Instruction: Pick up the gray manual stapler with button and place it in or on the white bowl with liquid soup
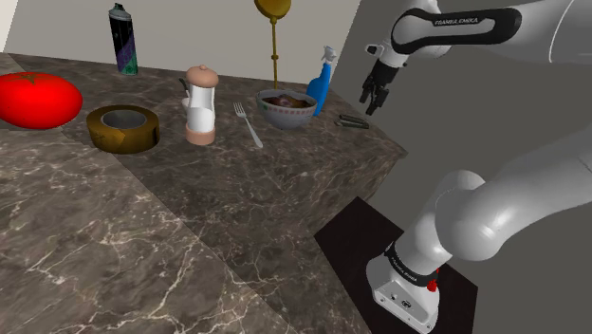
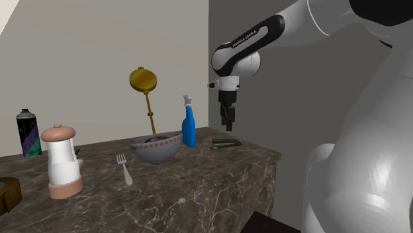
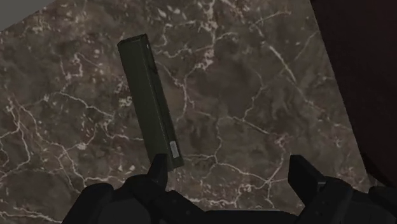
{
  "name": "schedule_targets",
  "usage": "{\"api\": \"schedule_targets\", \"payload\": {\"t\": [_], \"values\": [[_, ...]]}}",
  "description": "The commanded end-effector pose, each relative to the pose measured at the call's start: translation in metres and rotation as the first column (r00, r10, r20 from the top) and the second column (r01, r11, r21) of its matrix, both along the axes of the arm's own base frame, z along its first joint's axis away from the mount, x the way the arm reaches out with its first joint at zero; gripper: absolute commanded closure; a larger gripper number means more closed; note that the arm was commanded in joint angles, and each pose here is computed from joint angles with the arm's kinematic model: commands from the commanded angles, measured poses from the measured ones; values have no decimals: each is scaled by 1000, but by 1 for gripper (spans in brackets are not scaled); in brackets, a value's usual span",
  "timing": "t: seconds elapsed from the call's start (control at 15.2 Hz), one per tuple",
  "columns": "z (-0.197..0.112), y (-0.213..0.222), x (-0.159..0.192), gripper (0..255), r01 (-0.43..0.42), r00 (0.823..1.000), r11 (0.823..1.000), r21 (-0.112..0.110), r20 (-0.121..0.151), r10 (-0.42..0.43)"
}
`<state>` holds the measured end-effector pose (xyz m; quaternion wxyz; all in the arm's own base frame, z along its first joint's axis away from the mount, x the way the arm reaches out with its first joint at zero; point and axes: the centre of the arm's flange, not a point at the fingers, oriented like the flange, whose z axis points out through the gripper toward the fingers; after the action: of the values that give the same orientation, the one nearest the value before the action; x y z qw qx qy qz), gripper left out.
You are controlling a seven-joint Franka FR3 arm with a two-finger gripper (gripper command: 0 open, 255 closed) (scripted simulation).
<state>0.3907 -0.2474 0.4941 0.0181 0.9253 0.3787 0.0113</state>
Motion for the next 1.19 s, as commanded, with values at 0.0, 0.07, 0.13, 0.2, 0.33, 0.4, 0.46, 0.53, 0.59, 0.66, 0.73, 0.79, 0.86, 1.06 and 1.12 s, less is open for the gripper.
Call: {"api": "schedule_targets", "payload": {"t": [0.0, 0.07, 0.13, 0.2, 0.33, 0.4, 0.46, 0.53, 0.59, 0.66, 0.73, 0.79, 0.86, 1.06, 1.12], "values": [[-14, -19, 13, 0, -72, 997, 997, -5, -22, 72], [-22, -28, 20, 0, -105, 994, 994, -5, -33, 105], [-30, -37, 27, 0, -137, 990, 990, -6, -44, 137], [-37, -45, 35, 0, -170, 984, 985, -6, -55, 169], [-53, -62, 50, 0, -234, 969, 972, -5, -76, 233], [-57, -66, 55, 0, -253, 964, 968, -4, -82, 251], [-63, -67, 54, 0, -253, 964, 968, -4, -82, 251], [-68, -67, 54, 0, -253, 964, 968, -4, -82, 251], [-73, -67, 54, 0, -253, 964, 968, -4, -82, 251], [-79, -67, 54, 0, -253, 964, 968, -4, -82, 251], [-84, -67, 54, 0, -253, 964, 968, -4, -82, 251], [-89, -68, 53, 0, -253, 964, 968, -4, -82, 251], [-94, -68, 53, 0, -253, 964, 968, -4, -82, 251], [-97, -68, 53, 0, -253, 964, 968, -4, -82, 251], [-97, -68, 53, 0, -253, 964, 968, -4, -82, 251]]}}
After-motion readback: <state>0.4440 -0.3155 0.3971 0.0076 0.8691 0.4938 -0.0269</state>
